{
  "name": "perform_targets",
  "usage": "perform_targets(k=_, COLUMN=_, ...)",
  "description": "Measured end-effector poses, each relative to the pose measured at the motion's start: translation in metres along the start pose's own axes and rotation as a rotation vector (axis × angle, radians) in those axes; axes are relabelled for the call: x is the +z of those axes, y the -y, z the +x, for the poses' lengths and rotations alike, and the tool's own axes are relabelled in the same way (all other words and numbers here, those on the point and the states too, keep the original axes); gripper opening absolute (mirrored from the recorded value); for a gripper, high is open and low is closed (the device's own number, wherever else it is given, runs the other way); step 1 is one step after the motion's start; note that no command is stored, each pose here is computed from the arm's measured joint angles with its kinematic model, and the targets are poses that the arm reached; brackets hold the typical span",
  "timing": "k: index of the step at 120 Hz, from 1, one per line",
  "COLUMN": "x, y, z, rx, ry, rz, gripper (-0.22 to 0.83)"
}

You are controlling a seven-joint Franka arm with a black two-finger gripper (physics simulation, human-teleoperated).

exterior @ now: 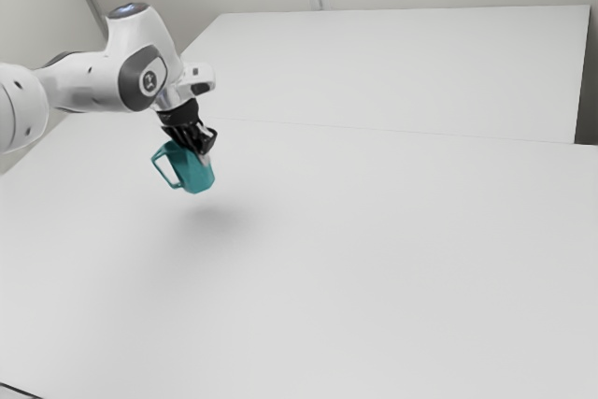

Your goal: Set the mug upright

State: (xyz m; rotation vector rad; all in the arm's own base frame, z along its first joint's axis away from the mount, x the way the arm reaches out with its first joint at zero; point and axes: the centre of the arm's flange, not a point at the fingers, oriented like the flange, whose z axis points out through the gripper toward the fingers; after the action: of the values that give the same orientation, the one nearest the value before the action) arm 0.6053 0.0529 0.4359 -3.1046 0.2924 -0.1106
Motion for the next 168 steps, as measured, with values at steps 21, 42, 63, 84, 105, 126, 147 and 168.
perform_targets(k=21, x=0.001, y=-0.046, z=-0.019, rx=-0.082, ry=0.000, rz=0.077, gripper=-0.17)
perform_targets(k=42, x=0.004, y=-0.091, z=-0.032, rx=-0.169, ry=-0.006, rz=0.120, gripper=-0.17)
perform_targets(k=63, x=0.024, y=-0.130, z=-0.042, rx=-0.259, ry=0.016, rz=0.128, gripper=-0.17)
perform_targets(k=84, x=0.044, y=-0.159, z=-0.044, rx=-0.336, ry=0.029, rz=0.130, gripper=-0.17)
perform_targets(k=105, x=0.066, y=-0.127, z=-0.042, rx=-0.493, ry=0.044, rz=0.136, gripper=-0.17)
perform_targets(k=126, x=0.083, y=-0.126, z=-0.040, rx=-0.564, ry=0.045, rz=0.143, gripper=-0.17)
perform_targets(k=147, x=0.093, y=-0.138, z=-0.037, rx=-0.605, ry=0.037, rz=0.137, gripper=-0.12)
perform_targets(k=168, x=0.079, y=-0.141, z=-0.035, rx=-0.643, ry=0.006, rz=0.132, gripper=0.26)
